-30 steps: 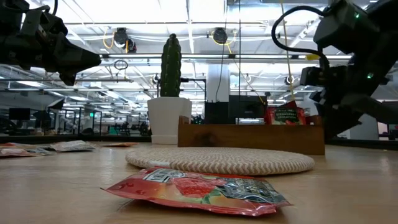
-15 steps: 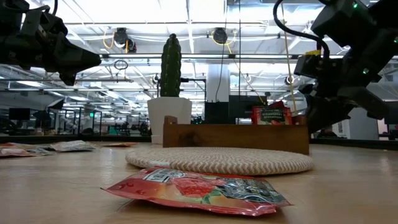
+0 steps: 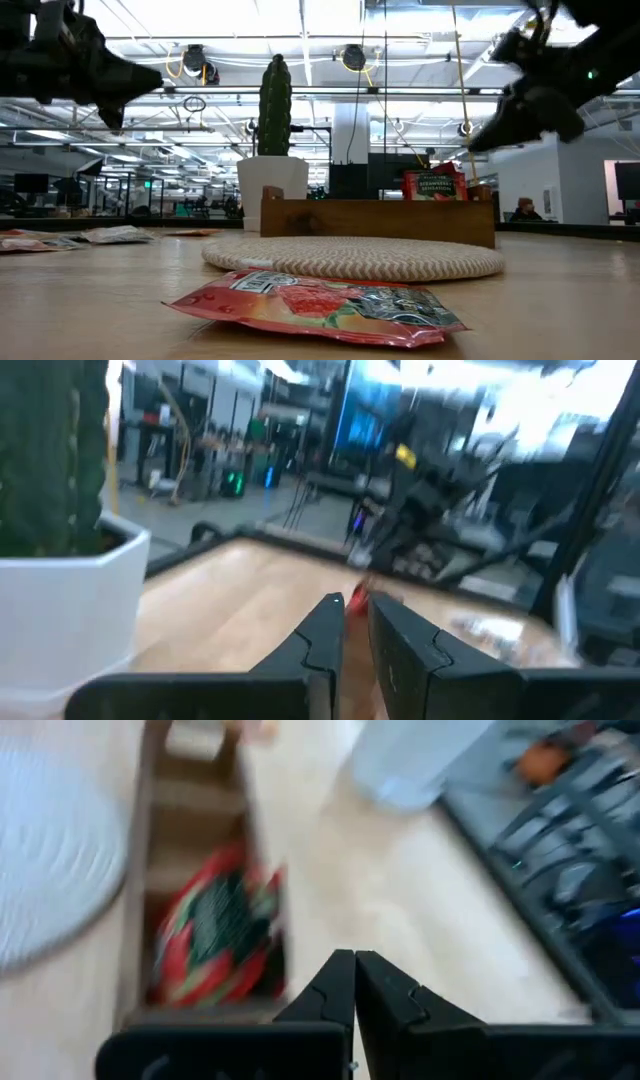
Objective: Pick & Place Tea
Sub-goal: Put the red tea bag into the right section of the wooden organizer
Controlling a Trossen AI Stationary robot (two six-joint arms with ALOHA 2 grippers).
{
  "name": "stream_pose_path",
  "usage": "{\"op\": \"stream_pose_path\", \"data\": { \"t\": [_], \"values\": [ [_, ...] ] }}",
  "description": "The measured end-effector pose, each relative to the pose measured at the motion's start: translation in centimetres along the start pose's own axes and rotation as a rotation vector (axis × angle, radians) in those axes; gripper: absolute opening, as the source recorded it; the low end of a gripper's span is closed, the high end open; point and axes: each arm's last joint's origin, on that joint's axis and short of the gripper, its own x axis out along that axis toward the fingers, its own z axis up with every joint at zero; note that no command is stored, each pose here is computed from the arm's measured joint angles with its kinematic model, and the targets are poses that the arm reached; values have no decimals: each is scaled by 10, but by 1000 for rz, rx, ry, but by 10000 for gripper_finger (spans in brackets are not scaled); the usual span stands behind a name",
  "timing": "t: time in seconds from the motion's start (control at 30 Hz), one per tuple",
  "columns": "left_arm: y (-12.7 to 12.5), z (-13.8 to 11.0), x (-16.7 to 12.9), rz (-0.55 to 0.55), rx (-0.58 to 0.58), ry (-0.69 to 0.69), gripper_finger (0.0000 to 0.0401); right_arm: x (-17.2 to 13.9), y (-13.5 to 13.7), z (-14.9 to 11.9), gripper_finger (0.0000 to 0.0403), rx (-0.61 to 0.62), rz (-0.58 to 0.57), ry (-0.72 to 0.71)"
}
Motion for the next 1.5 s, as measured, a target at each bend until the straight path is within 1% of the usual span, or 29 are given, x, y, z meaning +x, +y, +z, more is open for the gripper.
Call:
{"op": "stream_pose_path", "data": {
  "t": [0.1, 0.2, 0.3, 0.43, 0.5, 0.57, 0.63, 0.7, 0.77, 0.9, 0.97, 1.03, 1.13, 1.2, 1.27, 1.3, 1.37, 1.4, 1.43, 1.5],
  "values": [
    [-1, 5, 0, -3, -24, -48, 51, -7, -6, -2, 0, 64, -69, -121],
    [-1, 5, 0, -6, -33, -49, 51, -8, -11, -11, 0, 99, -77, -228],
    [-1, 5, 0, -16, -68, -48, 51, -8, -14, -22, 0, 125, -83, -350],
    [-1, 4, 0, -23, -199, -39, 51, -11, -20, -34, 1, 149, -109, -487],
    [-2, 3, 1, -41, -213, -26, 51, -15, -24, -29, 8, 178, -126, -556],
    [-4, 2, 2, -75, -245, -4, 55, -18, -27, -26, 25, 186, -129, -601],
    [-7, 1, 6, -103, -286, 16, 68, -18, -28, -25, 50, 179, -140, -606],
    [-13, 2, 11, -137, -294, 4, 90, -17, -28, -26, 77, 166, -152, -597],
    [-21, 3, 18, -170, -255, -22, 119, -16, -30, -26, 103, 172, -161, -597],
    [-42, 6, 40, -200, -137, 9, 179, -16, -31, -25, 142, 183, -167, -600],
    [-58, 11, 59, -223, -90, 61, 203, -16, -31, -25, 155, 188, -166, -601],
    [-77, 10, 81, -247, -40, 158, 221, -16, -31, -25, 164, 192, -164, -605],
    [-106, -3, 111, -253, 44, 393, 234, -16, -31, -25, 171, 193, -164, -605],
    [-122, -13, 126, -249, 31, 568, 236, -16, -31, -25, 173, 193, -163, -606],
    [-136, -24, 136, -222, -51, 712, 236, -16, -31, -25, 173, 185, -165, -605],
    [-144, -31, 141, -207, -95, 759, 236, -16, -31, -25, 172, 179, -167, -604],
    [-160, -43, 148, -206, -137, 795, 236, -16, -31, -25, 170, 165, -170, -601],
    [-170, -50, 150, -223, -129, 799, 236, -16, -31, -25, 170, 160, -170, -597],
    [-179, -57, 153, -250, -105, 795, 236, -15, -30, -26, 169, 156, -170, -594],
    [-194, -74, 156, -311, -22, 796, 237, -15, -30, -26, 170, 150, -169, -589]
  ]
}}
